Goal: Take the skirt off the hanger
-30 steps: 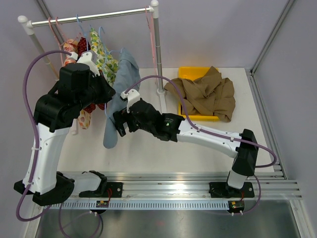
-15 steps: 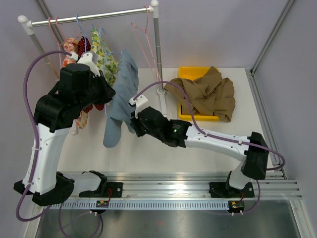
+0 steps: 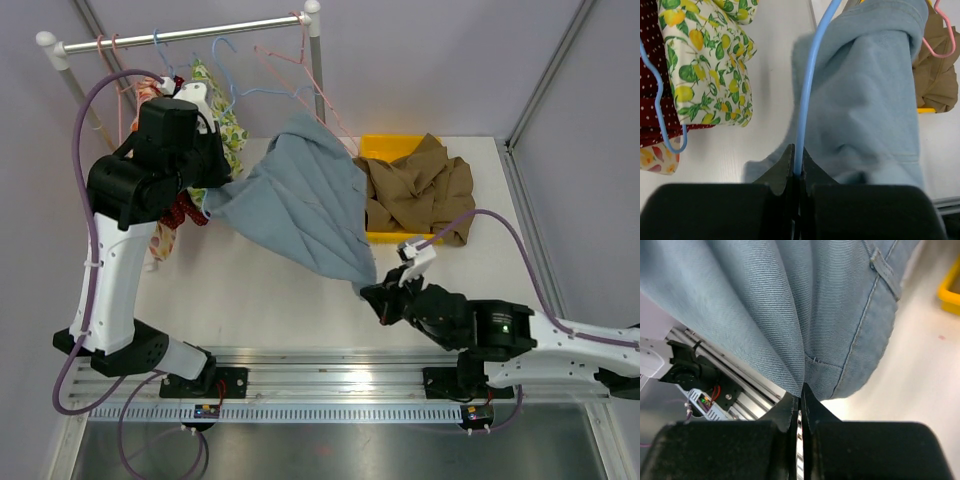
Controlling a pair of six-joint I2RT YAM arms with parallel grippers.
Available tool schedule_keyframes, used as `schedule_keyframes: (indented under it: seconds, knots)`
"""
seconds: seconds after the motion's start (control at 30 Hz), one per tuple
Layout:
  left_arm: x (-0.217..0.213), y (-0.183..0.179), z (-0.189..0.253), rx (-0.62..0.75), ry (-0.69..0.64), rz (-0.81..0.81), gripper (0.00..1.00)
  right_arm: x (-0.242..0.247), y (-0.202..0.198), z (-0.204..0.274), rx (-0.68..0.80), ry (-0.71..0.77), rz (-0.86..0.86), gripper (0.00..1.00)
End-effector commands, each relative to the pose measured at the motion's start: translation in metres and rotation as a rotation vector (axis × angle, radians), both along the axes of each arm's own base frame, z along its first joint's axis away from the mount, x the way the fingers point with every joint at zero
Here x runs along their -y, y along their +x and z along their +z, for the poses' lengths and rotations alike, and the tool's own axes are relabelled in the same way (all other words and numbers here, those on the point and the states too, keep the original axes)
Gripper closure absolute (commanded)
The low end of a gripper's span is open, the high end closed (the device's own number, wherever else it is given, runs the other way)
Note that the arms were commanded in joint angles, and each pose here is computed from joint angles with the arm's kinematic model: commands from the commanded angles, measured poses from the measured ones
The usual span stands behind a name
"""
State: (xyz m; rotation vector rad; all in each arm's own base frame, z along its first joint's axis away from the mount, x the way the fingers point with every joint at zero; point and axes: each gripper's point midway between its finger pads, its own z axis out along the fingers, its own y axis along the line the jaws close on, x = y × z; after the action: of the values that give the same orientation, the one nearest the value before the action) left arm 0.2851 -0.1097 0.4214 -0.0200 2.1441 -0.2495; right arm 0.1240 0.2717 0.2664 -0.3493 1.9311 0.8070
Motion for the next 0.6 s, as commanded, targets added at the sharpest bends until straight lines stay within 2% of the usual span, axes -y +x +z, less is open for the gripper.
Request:
schedule_keyframes:
  seconds: [0.0,0.13,0.33,0.57]
  knots:
    - [-0.025,0.031,0.059,0.266,-0.028,0.148,1.00,0.056,0.003,-0.030,-0.054,-0.094,-0.146,1.00]
    - [-0.024,0.034,0.050,0.251,-0.025,0.153,1.00,0.075,0.011,-0.014,0.001,-0.116,-0.196,1.00]
    - [-0.035,0.018,0.037,0.218,-0.004,0.177,1.00,0.073,0.025,0.019,0.104,-0.136,-0.231,1.00]
    - [-0.030,-0.027,-0.018,0.110,-0.036,0.130,1.00,0.088,0.056,0.107,0.311,-0.194,-0.353,1.00]
